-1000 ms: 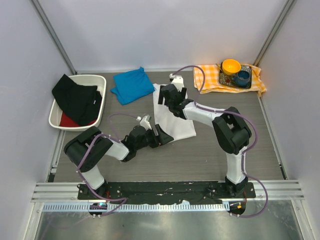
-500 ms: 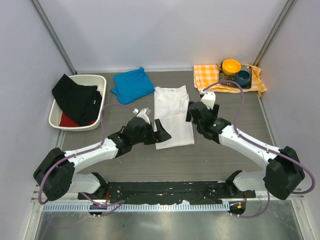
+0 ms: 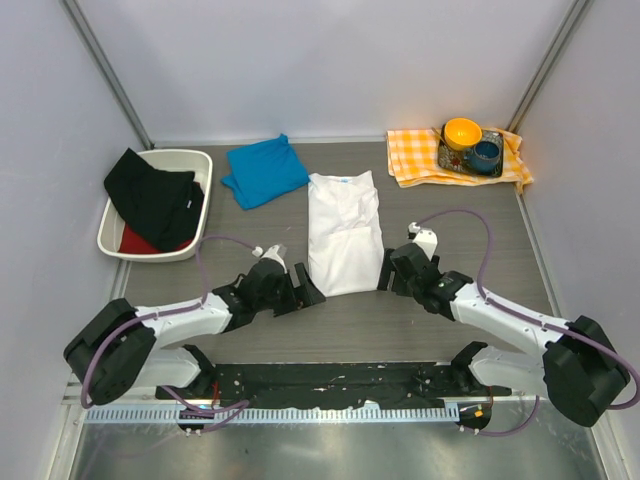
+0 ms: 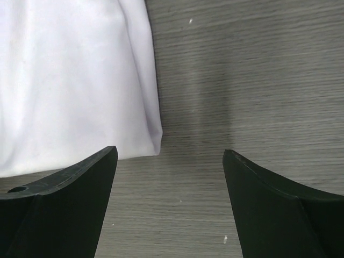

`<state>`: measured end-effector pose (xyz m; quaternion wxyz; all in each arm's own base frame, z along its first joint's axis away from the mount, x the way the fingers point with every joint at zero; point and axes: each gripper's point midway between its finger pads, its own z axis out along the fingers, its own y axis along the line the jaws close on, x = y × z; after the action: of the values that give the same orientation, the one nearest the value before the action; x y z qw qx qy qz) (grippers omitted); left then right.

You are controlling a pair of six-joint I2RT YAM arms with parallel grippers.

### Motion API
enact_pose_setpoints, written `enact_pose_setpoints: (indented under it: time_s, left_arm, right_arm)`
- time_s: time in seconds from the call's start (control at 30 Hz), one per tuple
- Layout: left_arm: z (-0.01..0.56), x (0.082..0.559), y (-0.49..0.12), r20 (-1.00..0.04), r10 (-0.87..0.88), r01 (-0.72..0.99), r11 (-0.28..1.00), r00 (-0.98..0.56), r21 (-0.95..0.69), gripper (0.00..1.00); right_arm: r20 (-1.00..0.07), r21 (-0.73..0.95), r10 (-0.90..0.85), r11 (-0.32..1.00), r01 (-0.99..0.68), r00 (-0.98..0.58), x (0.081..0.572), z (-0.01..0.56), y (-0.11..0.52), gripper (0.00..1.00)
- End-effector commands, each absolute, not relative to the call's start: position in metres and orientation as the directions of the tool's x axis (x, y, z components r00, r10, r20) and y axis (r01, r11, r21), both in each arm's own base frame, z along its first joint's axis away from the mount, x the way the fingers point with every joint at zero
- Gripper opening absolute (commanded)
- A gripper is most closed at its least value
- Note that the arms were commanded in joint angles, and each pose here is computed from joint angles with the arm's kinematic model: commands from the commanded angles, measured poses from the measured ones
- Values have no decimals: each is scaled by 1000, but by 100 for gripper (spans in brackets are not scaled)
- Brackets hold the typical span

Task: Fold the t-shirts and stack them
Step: Fold the tshirt

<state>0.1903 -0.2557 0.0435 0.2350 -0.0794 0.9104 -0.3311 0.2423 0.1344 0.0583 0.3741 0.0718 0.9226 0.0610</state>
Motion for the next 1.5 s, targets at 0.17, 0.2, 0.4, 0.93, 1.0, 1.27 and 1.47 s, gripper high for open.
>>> enact_pose_setpoints:
  time_s: [0.17, 0.2, 0.4, 0.93, 1.0, 1.27, 1.47]
  left_arm:
    - [8, 184, -259, -309, -328, -48, 752, -893, -658, 86]
    - [6, 184, -259, -304, -330, -56, 754, -893, -655, 84]
    - [-13, 182, -255, -281, -326, -89, 780, -903, -620, 66]
    - [-35, 177, -252, -253, -327, -120, 794, -910, -596, 51]
    - [-38, 176, -250, -249, -329, -127, 797, -911, -590, 49]
    - [-37, 173, -244, -251, -341, -140, 800, -906, -583, 47]
    - [-22, 173, -238, -272, -344, -136, 808, -899, -574, 66]
  right_arm:
    - [-637, 388, 313, 920, 57, -704, 241, 58, 168, 84]
    - [-631, 388, 317, 919, 65, -708, 239, 55, 167, 84]
    - [-628, 378, 328, 921, 92, -706, 238, 44, 161, 79]
    - [-660, 401, 392, 905, 140, -641, 262, 57, 149, 76]
    - [-660, 402, 396, 904, 145, -639, 267, 57, 149, 76]
    - [-612, 464, 427, 875, 135, -666, 278, 45, 168, 74]
    - [-587, 478, 431, 868, 136, -685, 279, 35, 174, 61]
